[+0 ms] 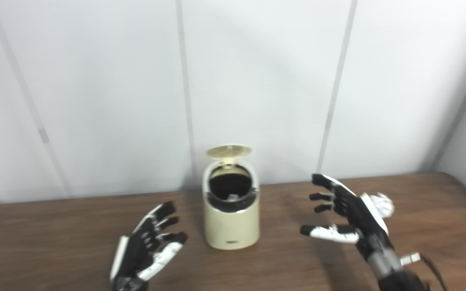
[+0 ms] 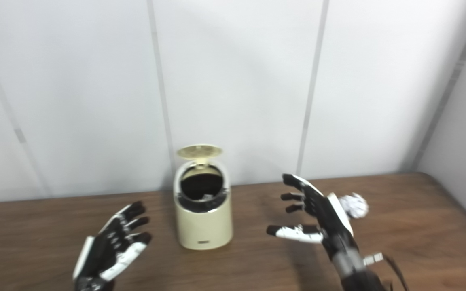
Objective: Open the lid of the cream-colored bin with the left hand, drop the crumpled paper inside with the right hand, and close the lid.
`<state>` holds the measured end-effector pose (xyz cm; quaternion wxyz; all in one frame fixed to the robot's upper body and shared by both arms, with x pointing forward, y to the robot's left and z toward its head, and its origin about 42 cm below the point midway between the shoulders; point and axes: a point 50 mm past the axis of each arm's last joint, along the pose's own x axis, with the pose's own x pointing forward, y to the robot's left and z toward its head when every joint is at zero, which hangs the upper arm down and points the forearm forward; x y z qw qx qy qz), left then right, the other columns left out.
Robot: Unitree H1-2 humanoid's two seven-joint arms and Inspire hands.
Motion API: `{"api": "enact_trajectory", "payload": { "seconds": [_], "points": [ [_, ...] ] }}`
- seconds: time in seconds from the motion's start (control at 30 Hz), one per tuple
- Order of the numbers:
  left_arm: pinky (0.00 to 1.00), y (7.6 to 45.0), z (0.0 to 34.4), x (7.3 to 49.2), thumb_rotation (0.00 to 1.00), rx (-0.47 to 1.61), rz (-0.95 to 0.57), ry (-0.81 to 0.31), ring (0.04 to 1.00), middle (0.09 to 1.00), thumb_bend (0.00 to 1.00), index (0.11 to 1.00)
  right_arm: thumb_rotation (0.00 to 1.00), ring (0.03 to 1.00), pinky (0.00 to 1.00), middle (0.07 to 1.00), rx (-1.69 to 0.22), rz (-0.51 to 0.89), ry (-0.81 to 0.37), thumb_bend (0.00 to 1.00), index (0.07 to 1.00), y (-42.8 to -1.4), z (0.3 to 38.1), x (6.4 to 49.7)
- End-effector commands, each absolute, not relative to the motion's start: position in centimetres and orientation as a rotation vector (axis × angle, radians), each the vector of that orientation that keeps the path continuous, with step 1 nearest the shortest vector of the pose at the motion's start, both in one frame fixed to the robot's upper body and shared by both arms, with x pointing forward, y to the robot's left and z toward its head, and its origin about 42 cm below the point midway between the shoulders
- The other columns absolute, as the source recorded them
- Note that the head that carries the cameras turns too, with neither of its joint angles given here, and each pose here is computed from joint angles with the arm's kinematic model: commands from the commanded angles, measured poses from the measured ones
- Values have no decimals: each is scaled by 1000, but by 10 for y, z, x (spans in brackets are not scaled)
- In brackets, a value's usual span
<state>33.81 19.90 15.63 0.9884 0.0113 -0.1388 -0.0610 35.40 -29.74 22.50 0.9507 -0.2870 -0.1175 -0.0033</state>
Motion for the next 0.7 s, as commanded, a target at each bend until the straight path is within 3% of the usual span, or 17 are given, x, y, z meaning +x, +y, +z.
{"api": "enact_trajectory", "payload": {
  "seconds": [0.0, 0.23, 0.4, 0.67],
  "points": [
    [635, 202, 170, 344, 306, 26, -127, -355, 801, 858, 678, 885, 199, 711, 599, 848, -714, -31, -306, 811, 819, -298, 265, 364],
    [654, 214, 170, 347, 253, 12, -129, -350, 810, 872, 621, 899, 142, 781, 651, 818, -1176, -63, -201, 856, 779, -320, 304, 376],
    [644, 220, 171, 349, 251, 38, -125, -351, 809, 876, 602, 903, 76, 833, 681, 855, -1298, -72, -101, 851, 812, -329, 328, 384],
    [653, 224, 173, 350, 243, 66, -127, -355, 818, 885, 554, 910, 52, 778, 594, 842, -1436, -63, 15, 853, 800, -341, 348, 401]
  ]
}}
